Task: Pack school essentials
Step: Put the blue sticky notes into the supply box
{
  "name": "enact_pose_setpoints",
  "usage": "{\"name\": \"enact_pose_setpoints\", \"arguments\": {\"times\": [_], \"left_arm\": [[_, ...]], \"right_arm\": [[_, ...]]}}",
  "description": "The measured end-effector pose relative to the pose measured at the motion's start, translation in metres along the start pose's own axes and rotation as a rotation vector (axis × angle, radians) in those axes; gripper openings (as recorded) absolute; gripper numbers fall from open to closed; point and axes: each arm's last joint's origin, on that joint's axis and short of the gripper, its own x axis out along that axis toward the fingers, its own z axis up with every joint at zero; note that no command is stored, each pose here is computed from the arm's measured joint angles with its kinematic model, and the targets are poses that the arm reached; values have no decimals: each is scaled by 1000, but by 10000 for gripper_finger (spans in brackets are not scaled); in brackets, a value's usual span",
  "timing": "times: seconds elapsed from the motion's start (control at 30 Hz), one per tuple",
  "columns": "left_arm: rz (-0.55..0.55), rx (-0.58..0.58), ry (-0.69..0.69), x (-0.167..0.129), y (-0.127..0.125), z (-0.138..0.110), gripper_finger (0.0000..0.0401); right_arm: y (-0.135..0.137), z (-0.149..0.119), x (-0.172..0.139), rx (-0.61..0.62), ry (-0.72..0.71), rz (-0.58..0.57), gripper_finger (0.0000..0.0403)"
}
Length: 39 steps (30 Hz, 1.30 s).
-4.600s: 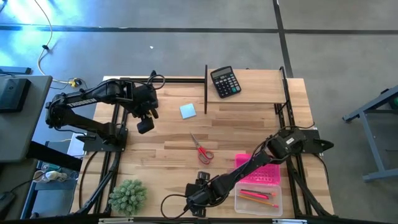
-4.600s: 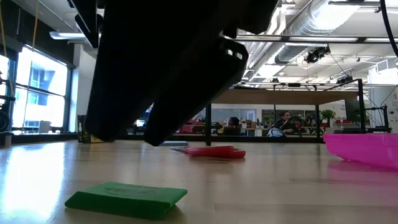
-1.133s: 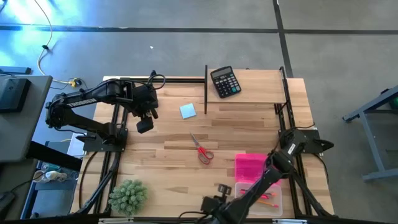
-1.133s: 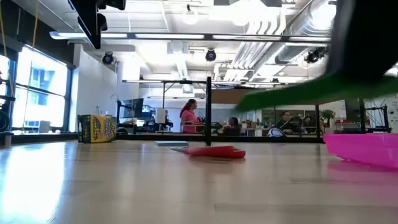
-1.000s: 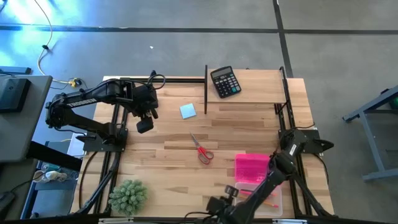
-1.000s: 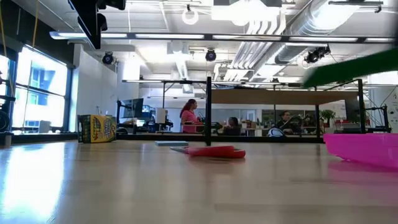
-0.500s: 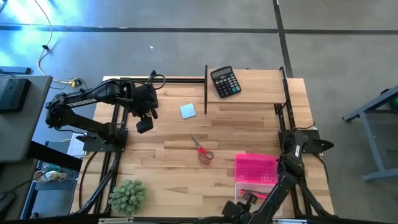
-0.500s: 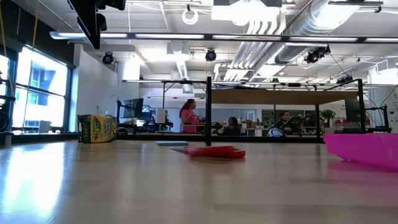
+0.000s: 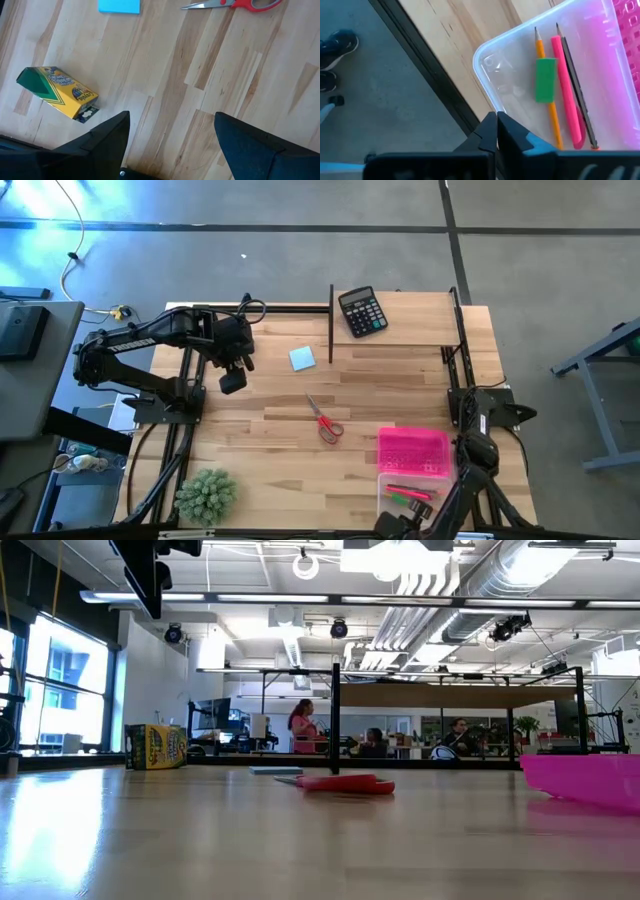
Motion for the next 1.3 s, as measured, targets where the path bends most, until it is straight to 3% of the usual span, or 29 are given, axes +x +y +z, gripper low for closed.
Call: {"name": "enact_pose_setpoints", "arguments": {"times": [0.33, 0.7, 0.93, 1.3], "left_arm": [[0, 10, -1, 0, 0, 0, 280], [0, 61, -1, 0, 0, 0, 280], [0, 72, -1, 0, 0, 0, 280], [0, 180, -10, 0, 0, 1, 280]], "right_arm": [[-1, 19, -2, 94, -27, 10, 32], [-19, 85, -28, 240, -247, 92, 135], [-47, 125, -52, 272, -354, 106, 172], [-118, 182, -101, 304, -558, 61, 166]]}}
